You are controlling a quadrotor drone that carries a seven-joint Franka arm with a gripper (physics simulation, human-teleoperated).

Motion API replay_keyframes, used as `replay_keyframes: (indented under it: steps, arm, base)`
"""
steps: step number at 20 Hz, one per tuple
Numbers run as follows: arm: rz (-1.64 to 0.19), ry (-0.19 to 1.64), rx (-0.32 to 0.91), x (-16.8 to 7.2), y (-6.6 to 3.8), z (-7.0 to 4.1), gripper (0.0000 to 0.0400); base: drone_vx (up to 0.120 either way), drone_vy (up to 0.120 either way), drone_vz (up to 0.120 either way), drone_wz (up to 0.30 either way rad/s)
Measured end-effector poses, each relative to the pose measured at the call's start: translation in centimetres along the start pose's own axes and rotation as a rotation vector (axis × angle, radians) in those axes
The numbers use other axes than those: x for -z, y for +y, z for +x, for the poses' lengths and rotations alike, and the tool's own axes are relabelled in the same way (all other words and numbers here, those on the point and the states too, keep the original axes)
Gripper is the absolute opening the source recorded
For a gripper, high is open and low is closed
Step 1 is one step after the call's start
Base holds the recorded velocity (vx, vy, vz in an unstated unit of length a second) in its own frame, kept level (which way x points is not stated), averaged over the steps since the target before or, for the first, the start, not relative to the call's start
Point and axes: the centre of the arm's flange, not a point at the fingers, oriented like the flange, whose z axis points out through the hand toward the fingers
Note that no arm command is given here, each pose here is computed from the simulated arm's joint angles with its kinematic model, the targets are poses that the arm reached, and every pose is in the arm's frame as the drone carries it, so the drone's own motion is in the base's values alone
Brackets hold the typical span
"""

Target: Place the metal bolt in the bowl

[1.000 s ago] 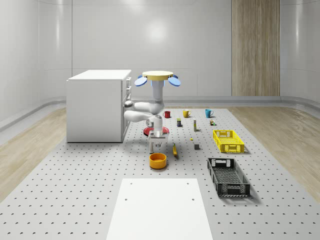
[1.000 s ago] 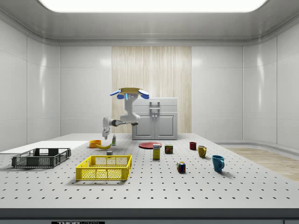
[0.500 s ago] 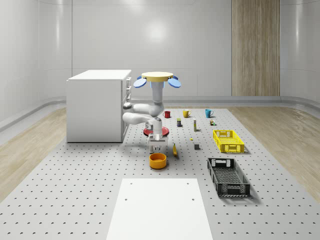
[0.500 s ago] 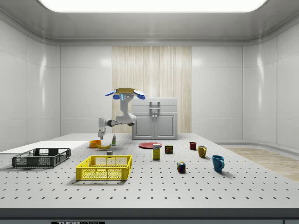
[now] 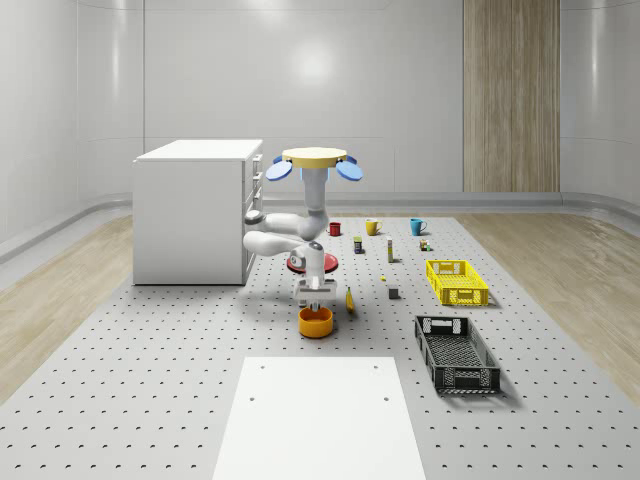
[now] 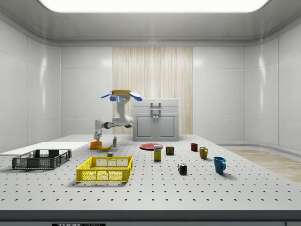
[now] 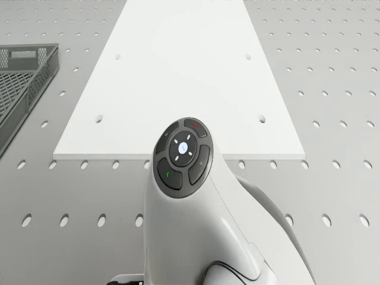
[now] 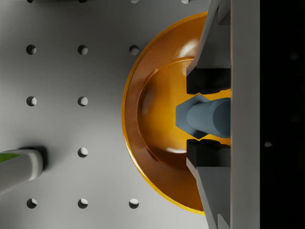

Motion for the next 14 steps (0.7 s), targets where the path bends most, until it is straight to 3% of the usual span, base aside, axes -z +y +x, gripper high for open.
replay_keyframes:
  steps: [2, 4, 7, 10, 14]
  arm:
    - [0.0, 0.0, 0.0, 0.0, 0.0, 0.0, 0.0158]
    - [0.001, -0.002, -0.001, 0.01, -0.01, -0.01, 0.0254]
    - [0.002, -0.004, -0.002, 0.01, -0.01, -0.02, 0.0331]
    - [0.002, -0.005, -0.002, 0.01, -0.01, -0.02, 0.0367]
    - [0.002, -0.005, -0.002, 0.02, -0.01, -0.02, 0.0388]
  base:
    - [0.08, 0.0, 0.0, 0.0]
    - [0.0, 0.0, 0.0, 0.0]
    - [0.0, 0.0, 0.0, 0.0]
    - [0.0, 0.0, 0.0, 0.0]
    - [0.0, 0.0, 0.0, 0.0]
